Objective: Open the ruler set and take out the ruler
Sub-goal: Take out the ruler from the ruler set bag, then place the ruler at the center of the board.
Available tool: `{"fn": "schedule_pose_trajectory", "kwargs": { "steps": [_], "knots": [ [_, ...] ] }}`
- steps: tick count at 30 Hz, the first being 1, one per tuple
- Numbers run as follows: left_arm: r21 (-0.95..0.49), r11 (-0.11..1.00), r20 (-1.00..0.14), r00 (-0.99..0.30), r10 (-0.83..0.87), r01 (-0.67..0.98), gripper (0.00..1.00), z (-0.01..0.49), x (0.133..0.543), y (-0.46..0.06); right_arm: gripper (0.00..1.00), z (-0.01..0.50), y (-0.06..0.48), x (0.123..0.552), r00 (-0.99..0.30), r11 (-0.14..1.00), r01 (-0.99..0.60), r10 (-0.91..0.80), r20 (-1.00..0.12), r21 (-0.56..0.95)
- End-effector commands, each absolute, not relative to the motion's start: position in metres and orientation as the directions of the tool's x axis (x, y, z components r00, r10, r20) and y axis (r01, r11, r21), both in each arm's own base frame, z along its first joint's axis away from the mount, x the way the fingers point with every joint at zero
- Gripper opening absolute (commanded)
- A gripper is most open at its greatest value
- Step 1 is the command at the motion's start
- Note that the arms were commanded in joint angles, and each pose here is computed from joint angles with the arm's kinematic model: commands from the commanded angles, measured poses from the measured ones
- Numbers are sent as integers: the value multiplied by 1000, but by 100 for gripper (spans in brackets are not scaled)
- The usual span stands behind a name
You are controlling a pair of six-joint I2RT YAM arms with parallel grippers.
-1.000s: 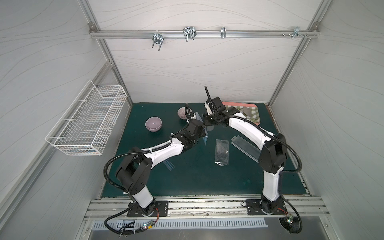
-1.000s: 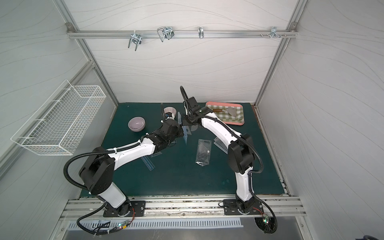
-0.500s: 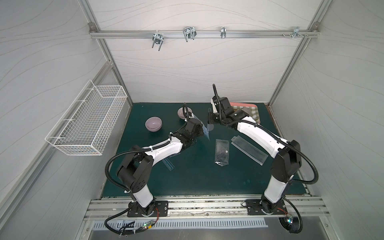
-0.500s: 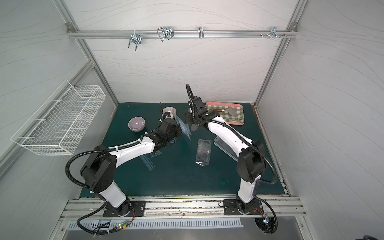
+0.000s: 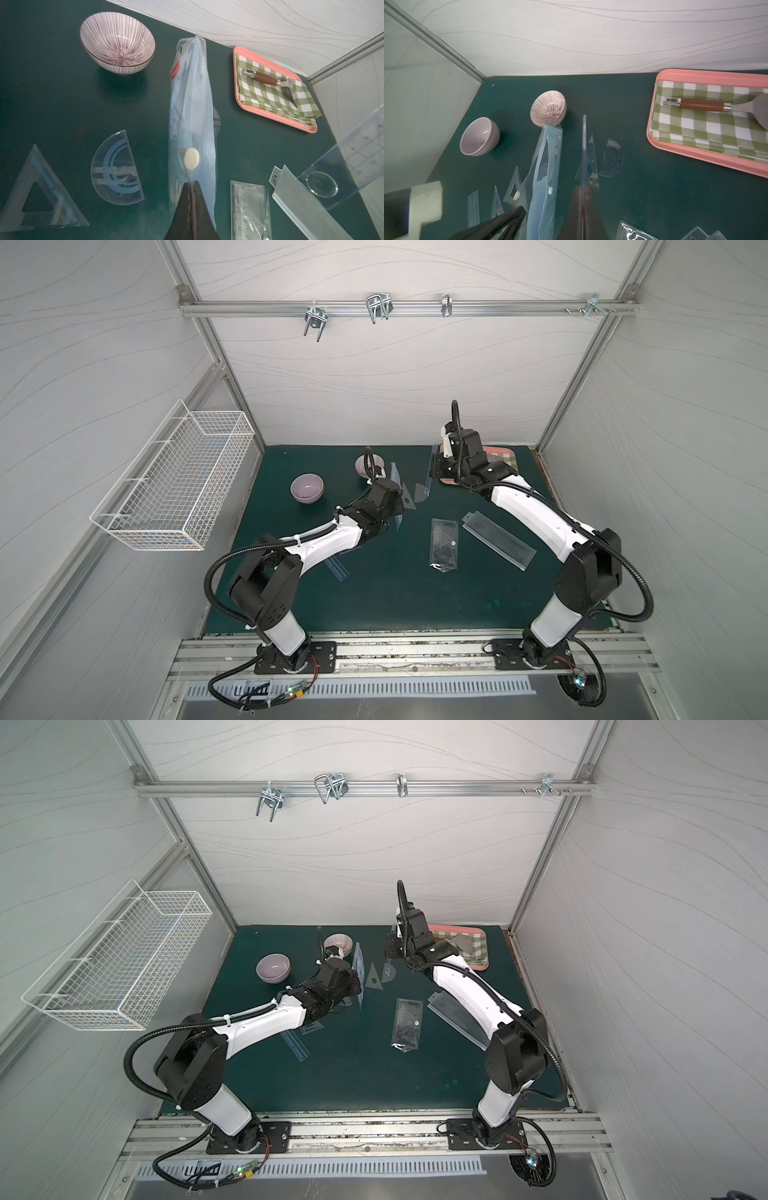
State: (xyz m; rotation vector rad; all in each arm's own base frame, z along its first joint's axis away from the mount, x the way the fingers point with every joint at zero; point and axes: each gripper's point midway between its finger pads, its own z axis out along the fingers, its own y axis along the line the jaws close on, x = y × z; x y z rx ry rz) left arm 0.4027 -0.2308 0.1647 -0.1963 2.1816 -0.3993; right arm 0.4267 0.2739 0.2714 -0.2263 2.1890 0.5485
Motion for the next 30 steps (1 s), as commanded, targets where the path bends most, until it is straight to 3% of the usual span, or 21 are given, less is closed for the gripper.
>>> {"fn": "schedule_pose_trajectory", "kwargs": {
  "steps": [1,5,17,30],
  "knots": [
    [-318,948,-822,-490,-291,-29,0,214,399,-202,0,259,285,400,-712,812,-431,-38,-702,393],
    [-300,952,-844,-447,-296,-62,0,244,388,-173,0,224,309,366,-794,713,-493,-135,-593,498],
    [-304,948,-846,-431,-313,-93,0,264,370,-138,0,120,352,314,-880,638,-474,-324,-347,607],
    [-308,947,-821,-478,-312,-90,0,247,374,-139,1,48,372,303,-921,643,-384,-317,-225,663]
  ]
}}
